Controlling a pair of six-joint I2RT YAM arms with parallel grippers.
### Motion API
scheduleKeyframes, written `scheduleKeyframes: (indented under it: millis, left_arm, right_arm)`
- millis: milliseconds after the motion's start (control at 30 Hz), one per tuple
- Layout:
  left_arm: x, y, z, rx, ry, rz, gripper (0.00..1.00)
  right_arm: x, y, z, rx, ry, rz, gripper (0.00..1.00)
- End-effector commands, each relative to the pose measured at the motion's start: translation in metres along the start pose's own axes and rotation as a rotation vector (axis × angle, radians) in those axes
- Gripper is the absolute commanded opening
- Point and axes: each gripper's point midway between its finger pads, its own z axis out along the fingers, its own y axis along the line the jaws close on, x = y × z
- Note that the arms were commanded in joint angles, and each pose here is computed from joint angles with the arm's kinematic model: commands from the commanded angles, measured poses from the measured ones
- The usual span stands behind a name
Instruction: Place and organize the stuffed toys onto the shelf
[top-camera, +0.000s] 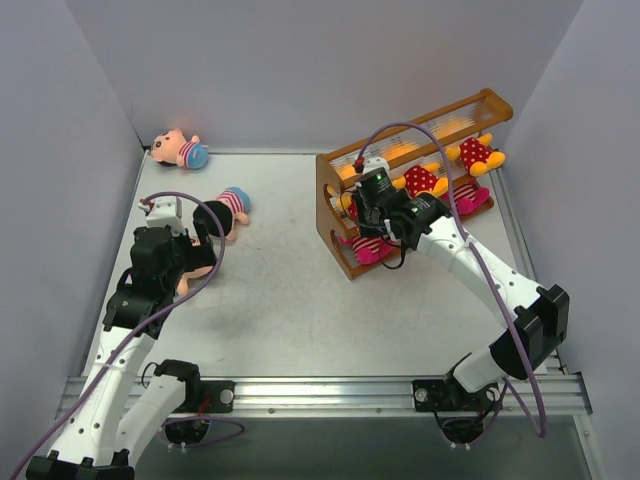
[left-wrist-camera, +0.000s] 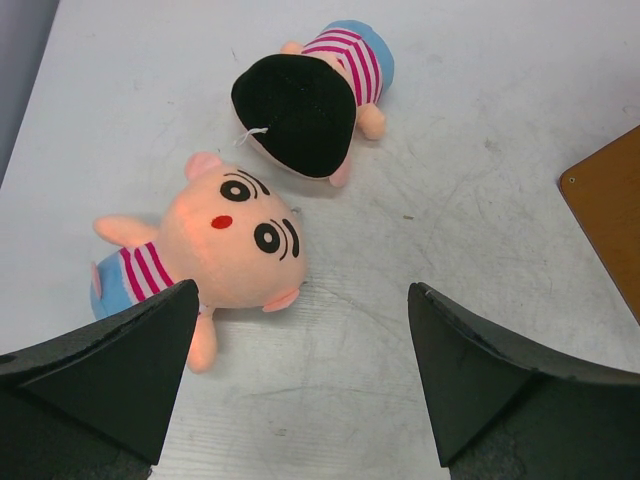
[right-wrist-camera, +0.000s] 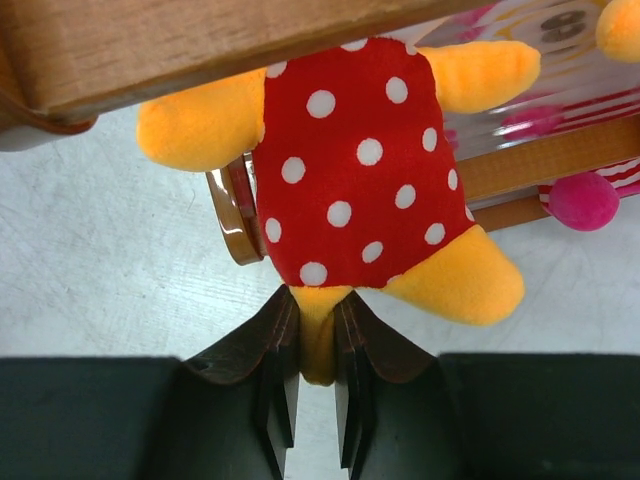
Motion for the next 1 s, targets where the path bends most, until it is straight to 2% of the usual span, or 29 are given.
scheduleKeyframes:
  millis: [0,100,400,667,967]
  left_arm:
    - [-0.016,-0.002,-0.002,0.011,-0.062,-0.006,0.94]
    - [-0.016,-0.002,-0.002,0.011,-0.063,-0.005,0.94]
    - [-0.016,-0.002,-0.002,0.010,-0.065,-0.003,0.94]
    - [-0.016,-0.002,-0.002,0.010,-0.066,-0.002,0.94]
    - [-0.017,-0.002,-0.002,0.010,-0.066,-0.004,0.94]
  right_arm:
    - [-0.004,-0.006,0.002,0.025,-0.007,-0.001,0.18]
    - [-0.003,-0.005,0.002,0.024,-0.007,0.003,0.27]
    - [-0.009,-0.007,-0.002,0.031,-0.029,0.009,0.34]
    - [-0.009,-0.005,-0.005,0.019,-0.029,0.011,0.45]
    - [-0.024,-0.002,-0.026,-0.023,-0.095,0.030,0.57]
